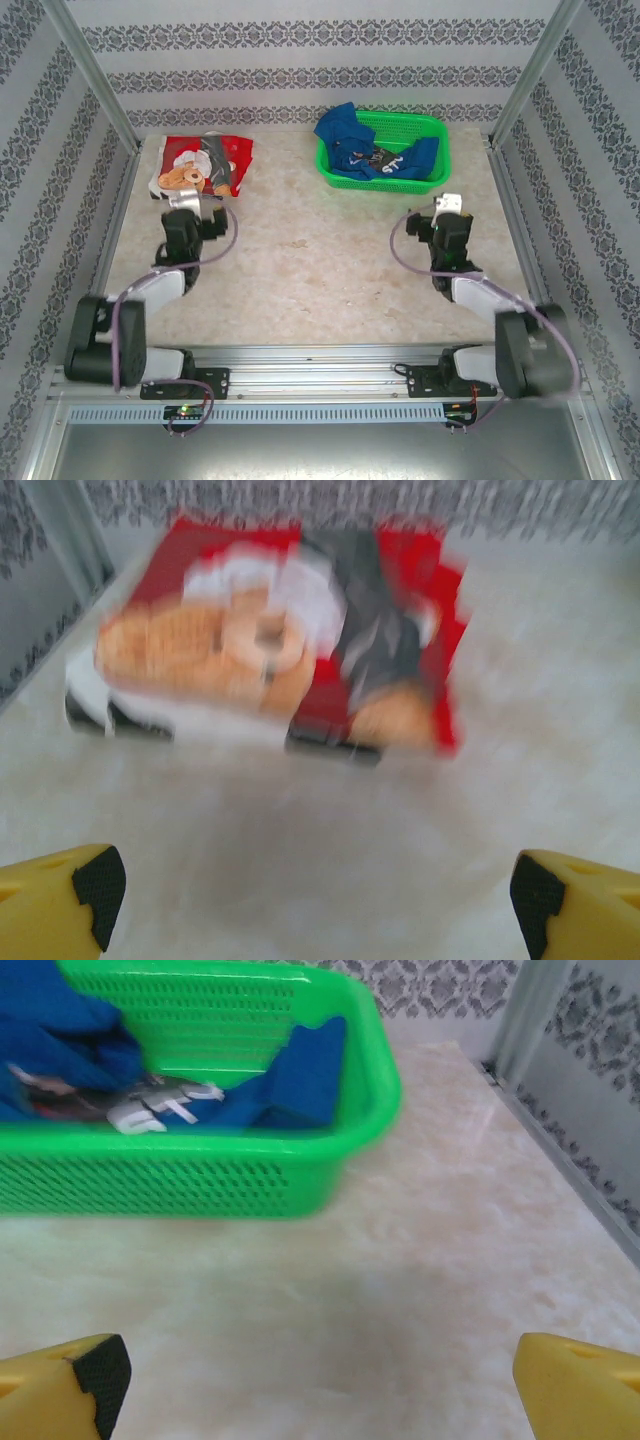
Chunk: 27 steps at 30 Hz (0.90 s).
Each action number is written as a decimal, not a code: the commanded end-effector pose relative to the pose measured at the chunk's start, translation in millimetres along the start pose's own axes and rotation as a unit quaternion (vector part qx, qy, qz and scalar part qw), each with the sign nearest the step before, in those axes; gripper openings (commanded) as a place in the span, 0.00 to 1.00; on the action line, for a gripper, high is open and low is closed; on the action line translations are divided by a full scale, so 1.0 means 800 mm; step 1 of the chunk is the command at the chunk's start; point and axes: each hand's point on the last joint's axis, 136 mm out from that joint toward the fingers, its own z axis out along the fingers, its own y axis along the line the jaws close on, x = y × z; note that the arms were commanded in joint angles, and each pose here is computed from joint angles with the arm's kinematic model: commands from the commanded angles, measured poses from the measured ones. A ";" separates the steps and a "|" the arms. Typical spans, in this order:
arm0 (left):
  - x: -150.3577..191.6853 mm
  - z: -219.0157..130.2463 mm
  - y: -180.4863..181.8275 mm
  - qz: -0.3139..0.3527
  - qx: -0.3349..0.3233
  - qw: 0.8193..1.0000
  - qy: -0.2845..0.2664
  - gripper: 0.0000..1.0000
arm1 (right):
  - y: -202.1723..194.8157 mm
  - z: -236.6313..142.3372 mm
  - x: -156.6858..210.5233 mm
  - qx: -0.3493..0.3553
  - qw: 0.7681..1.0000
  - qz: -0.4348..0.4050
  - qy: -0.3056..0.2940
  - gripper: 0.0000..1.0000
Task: Fold and stack the t-shirts
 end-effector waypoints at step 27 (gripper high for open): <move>-0.108 -0.104 -0.197 -0.097 0.241 0.936 0.239 1.00 | 0.193 0.146 -0.057 -0.141 0.919 0.041 0.366 0.91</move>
